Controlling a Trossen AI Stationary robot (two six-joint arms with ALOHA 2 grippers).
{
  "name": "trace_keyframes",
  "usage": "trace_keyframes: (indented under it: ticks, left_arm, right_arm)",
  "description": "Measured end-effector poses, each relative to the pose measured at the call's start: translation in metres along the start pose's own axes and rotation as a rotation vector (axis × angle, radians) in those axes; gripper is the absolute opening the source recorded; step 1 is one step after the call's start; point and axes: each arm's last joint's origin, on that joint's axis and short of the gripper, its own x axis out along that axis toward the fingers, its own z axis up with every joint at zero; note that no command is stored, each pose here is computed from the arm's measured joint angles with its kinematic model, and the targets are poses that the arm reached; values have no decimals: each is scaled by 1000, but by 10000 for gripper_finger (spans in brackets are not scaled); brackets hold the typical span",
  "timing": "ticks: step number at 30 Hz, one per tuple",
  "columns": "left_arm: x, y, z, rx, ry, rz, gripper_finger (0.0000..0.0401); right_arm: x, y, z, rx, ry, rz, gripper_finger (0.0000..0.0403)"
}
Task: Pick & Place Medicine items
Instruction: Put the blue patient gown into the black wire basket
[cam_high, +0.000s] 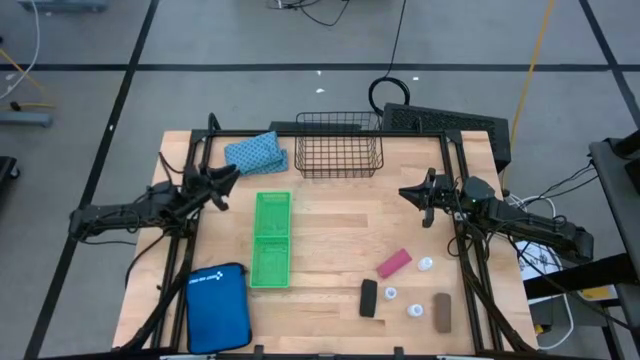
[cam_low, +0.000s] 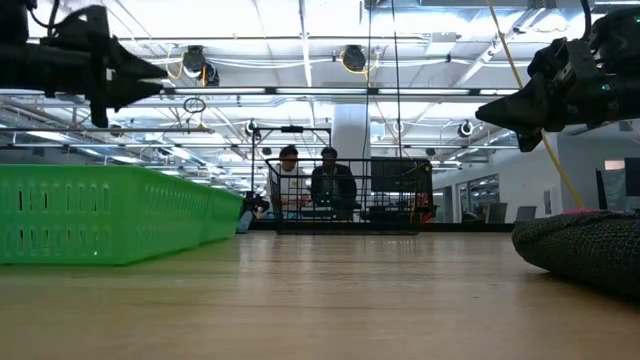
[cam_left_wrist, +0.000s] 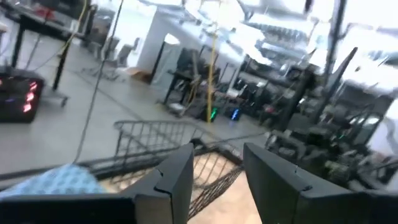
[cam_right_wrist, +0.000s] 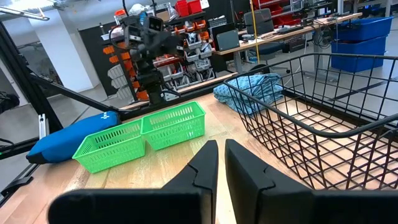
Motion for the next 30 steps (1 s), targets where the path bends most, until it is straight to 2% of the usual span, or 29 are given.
trace_keyframes:
  ticks: [4, 8, 12, 16, 23, 26, 30]
  left_arm:
    - [7, -8, 16, 43, 19, 32, 200]
    - [25, -20, 42, 119, 58, 122, 265]
    - [51, -31, 65, 247, 183, 249, 320]
    - [81, -37, 81, 324, 313, 349, 355]
    - [131, -34, 90, 399, 549, 442, 370]
    - [151, -21, 83, 426, 670, 507, 363]
    - [167, 4, 67, 401, 819, 558, 348]
  right_arm:
    - [0, 0, 0, 0, 0, -1, 20]
    - [0, 0, 0, 0, 0, 0, 20]
    - [0, 0, 0, 0, 0, 0, 20]
    - [0, 0, 0, 0, 0, -1, 20]
    - [0, 0, 0, 0, 0, 0, 20]
    - [0, 0, 0, 0, 0, 0, 20]
    - [0, 0, 0, 0, 0, 0, 20]
